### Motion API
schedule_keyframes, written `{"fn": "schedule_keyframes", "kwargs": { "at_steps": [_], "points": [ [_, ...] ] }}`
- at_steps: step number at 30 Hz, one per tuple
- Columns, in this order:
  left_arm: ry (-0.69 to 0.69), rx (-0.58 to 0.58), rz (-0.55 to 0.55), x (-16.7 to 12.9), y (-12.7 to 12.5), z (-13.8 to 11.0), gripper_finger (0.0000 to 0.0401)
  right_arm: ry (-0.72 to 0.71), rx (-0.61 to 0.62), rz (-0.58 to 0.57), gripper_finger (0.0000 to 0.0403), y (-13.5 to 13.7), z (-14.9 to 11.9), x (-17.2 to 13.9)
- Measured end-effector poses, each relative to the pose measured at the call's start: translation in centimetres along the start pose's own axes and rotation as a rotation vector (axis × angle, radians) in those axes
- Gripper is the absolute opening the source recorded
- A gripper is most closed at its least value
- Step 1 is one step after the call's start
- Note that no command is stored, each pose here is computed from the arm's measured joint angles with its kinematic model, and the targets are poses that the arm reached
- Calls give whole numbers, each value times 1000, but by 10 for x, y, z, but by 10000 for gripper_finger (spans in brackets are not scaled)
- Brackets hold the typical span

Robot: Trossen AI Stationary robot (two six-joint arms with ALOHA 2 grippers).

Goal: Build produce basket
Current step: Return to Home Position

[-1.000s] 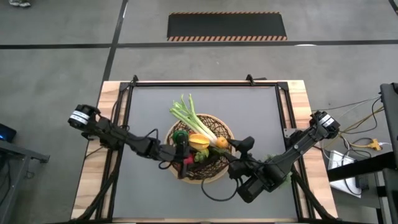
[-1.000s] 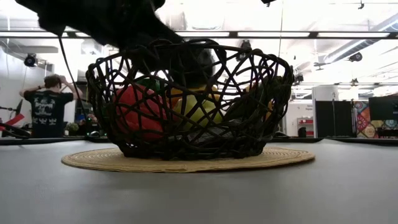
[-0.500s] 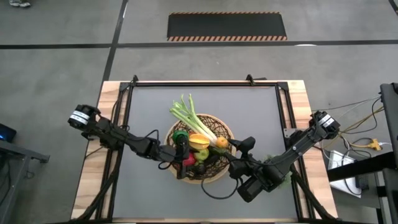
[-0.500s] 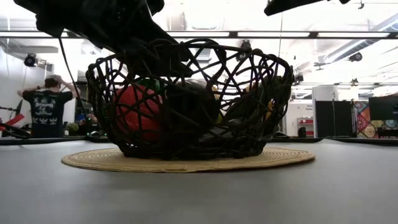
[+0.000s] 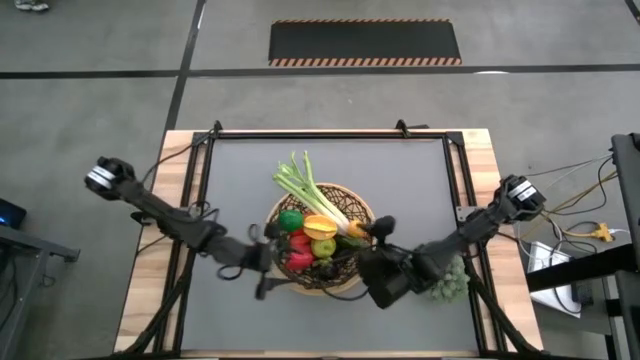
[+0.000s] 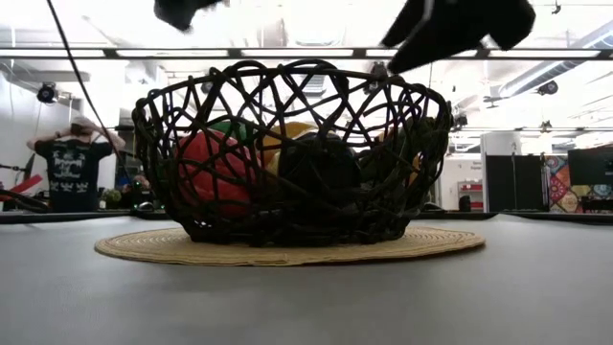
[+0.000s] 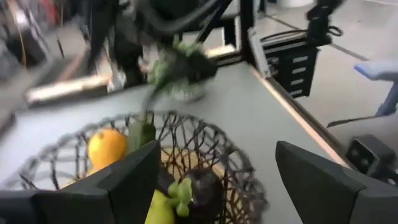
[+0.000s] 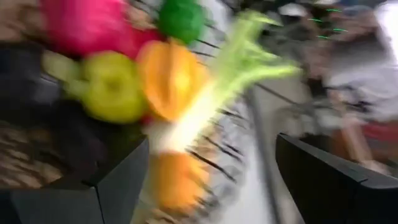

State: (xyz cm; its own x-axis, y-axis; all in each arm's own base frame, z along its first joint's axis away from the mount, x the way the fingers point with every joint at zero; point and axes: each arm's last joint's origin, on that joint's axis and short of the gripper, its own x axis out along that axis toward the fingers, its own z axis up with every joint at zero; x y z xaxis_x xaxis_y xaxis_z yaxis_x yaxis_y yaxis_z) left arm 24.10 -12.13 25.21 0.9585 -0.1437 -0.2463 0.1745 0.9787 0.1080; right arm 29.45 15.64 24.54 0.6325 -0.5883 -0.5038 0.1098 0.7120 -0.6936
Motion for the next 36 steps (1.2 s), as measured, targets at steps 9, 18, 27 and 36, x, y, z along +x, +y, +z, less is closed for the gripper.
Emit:
{"fn": "schedule_keyframes", "kwargs": {
  "at_steps": [9,18,27,36],
  "points": [
    [-88,141,61,-56,2,-12,297,-489,-71,471,329,-4,23,50],
    [-175,56,172,-81,32,-57,297,-613,94,546,329,-63,-1,79],
    [-245,10,215,-101,45,-81,297,-630,211,510,329,-93,-53,55],
    [-304,-12,289,-111,55,-90,297,-764,293,377,329,-107,-110,20]
  ]
}}
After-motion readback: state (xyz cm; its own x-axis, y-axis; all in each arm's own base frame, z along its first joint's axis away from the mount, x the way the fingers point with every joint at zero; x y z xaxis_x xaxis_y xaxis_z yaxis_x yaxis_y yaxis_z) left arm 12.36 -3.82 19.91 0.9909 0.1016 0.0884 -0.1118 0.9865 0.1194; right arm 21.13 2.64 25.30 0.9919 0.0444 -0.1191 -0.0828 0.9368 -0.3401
